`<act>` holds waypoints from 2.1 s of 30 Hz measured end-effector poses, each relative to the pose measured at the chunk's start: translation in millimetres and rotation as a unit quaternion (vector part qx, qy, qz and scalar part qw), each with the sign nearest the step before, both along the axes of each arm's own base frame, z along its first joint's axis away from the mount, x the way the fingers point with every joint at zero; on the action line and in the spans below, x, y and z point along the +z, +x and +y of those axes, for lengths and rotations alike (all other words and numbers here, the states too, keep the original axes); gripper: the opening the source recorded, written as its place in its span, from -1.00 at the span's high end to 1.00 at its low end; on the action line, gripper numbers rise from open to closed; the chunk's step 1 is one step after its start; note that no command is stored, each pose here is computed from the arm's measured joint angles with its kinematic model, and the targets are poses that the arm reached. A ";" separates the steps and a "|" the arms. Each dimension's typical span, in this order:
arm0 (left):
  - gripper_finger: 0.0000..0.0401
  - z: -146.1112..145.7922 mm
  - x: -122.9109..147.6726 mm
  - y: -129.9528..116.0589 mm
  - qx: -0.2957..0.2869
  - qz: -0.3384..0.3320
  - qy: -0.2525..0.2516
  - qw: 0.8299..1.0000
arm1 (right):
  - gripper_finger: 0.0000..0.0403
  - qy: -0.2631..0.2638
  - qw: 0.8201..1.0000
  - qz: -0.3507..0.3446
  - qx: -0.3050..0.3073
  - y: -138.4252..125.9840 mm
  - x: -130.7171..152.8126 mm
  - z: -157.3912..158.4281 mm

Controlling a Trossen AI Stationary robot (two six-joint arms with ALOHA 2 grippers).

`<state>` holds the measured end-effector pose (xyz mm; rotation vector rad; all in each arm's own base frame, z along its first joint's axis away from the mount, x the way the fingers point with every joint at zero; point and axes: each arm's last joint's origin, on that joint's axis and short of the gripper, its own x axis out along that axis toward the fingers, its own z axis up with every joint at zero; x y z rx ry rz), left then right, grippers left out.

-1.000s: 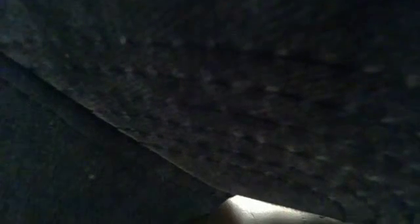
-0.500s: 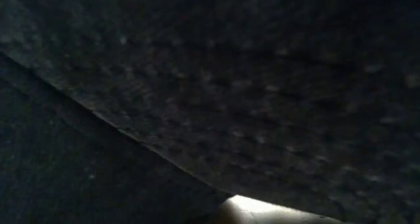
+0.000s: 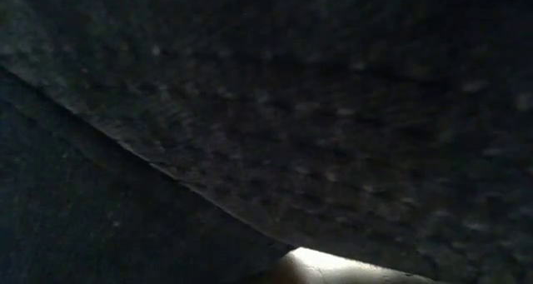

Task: Pick & Place hat
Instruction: Put the left black cap into the bottom transparent bin

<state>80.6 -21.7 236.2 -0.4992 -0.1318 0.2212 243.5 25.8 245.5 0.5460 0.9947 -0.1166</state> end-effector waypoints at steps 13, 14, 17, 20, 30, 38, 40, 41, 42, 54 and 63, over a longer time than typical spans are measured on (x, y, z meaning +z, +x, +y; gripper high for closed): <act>0.99 0.0 -0.4 0.0 0.000 0.003 0.002 1.000 | 0.11 0.032 0.997 0.071 -0.002 18.1 -35.1 3.5; 0.99 -0.1 -0.6 0.0 0.000 0.003 0.003 1.000 | 0.07 0.034 0.997 0.069 -0.001 20.2 -36.6 3.7; 0.99 -0.1 -0.5 0.0 -0.001 0.003 0.002 1.000 | -0.04 0.037 0.998 0.059 -0.001 26.0 -41.5 4.4; 0.99 -0.1 -0.6 0.1 0.000 0.003 0.002 1.000 | -0.13 0.043 0.997 0.067 -0.013 28.2 -48.7 4.5; 0.99 -0.1 -0.7 0.1 -0.001 0.004 0.003 1.000 | -0.33 0.072 0.994 0.085 -0.019 43.4 -74.5 7.3; 0.99 -0.1 -0.7 0.1 -0.001 0.004 0.003 1.000 | -0.34 0.058 0.994 0.085 -0.038 47.3 -80.0 5.7; 0.99 -0.1 -0.6 0.0 -0.001 0.004 0.003 1.000 | -0.34 0.055 0.993 0.091 -0.053 46.0 -82.8 4.8; 0.99 -0.1 -0.6 0.0 -0.001 0.004 0.004 1.000 | -0.34 0.056 0.993 0.091 -0.056 45.9 -84.5 4.8; 0.99 -0.1 -0.7 0.1 -0.001 0.004 0.004 1.000 | -0.34 0.057 0.993 0.087 -0.058 47.4 -85.7 4.8; 0.99 -0.3 -0.5 0.1 -0.004 0.003 0.004 1.000 | -0.14 0.059 0.988 0.121 -0.070 51.3 -108.2 5.8; 0.99 -0.3 -0.5 0.1 -0.004 0.003 0.003 1.000 | 0.21 0.061 0.989 0.115 -0.071 50.9 -104.5 5.7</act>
